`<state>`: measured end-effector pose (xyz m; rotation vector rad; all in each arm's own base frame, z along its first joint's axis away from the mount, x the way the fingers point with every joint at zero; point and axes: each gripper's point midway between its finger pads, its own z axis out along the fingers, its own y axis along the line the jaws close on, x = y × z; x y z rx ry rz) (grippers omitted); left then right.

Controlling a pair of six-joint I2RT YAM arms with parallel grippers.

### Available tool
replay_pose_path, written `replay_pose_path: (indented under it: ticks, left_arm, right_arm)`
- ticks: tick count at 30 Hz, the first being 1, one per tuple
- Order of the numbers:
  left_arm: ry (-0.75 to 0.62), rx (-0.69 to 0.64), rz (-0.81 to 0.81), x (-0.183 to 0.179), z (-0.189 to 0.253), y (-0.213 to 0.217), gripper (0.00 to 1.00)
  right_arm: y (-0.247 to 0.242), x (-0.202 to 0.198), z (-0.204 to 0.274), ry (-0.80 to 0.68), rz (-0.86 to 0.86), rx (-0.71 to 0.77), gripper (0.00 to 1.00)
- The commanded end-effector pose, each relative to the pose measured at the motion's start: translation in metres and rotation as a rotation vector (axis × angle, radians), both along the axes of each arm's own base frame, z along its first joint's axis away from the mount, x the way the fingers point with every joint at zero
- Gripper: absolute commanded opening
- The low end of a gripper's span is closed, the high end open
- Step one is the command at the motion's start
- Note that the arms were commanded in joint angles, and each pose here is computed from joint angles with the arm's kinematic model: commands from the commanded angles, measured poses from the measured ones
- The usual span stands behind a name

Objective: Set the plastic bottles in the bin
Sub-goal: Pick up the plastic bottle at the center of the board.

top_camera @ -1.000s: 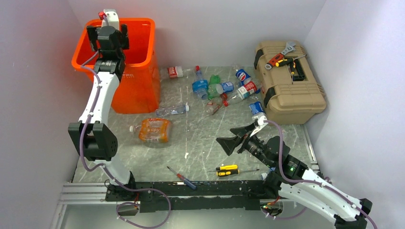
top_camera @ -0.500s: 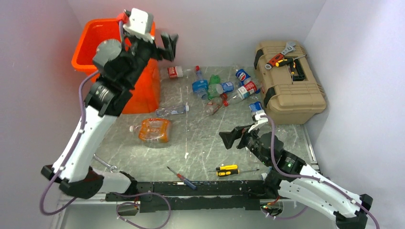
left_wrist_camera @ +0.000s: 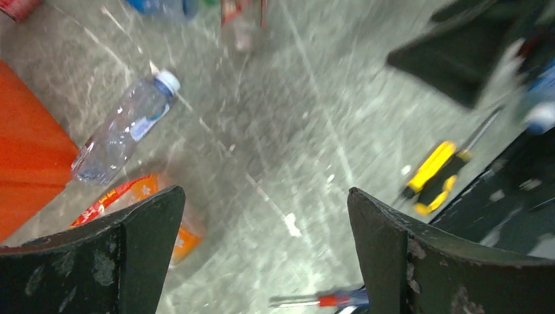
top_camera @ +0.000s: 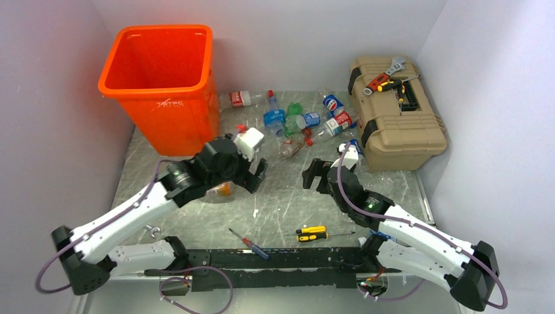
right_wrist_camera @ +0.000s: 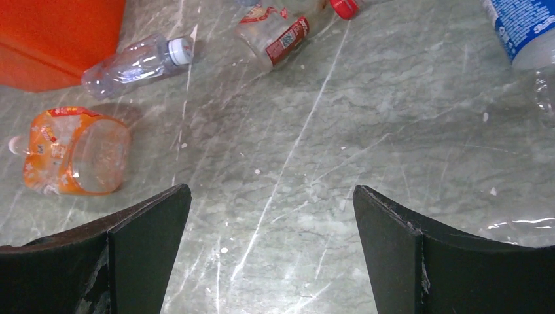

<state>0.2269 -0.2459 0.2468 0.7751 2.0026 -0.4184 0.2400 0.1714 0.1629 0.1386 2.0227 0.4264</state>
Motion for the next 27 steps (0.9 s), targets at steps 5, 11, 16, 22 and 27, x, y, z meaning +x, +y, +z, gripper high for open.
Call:
replay_pose_path:
  ticks: [5, 11, 16, 22, 27]
  left_arm:
    - [0.066, -0.558, 0.108, -0.037, 0.161, 0.006, 0.99]
    - [0.238, -0.618, 0.217, -0.038, 0.156, -0.001, 1.00]
    - [0.205, -0.606, 0.198, -0.036, 0.147, 0.000, 0.99]
    - [0.118, -0.536, 0.279, -0.020, 0.138, 0.017, 1.00]
    - [0.098, -0.543, 0.250, -0.020, 0.139, 0.018, 0.99]
  right_arm:
    - [0.002, 0.013, 0.026, -0.062, -0.067, 0.080, 1.00]
    - [-0.008, 0.024, 0.007, -0.034, -0.135, -0.003, 1.00]
    - [0.010, 0.045, -0.015, 0.015, -0.119, 0.001, 1.00]
    - [0.021, 0.102, -0.036, 0.092, -0.165, 0.073, 1.00]
    - [0.035, 0.164, -0.048, 0.135, -0.190, 0.189, 1.00]
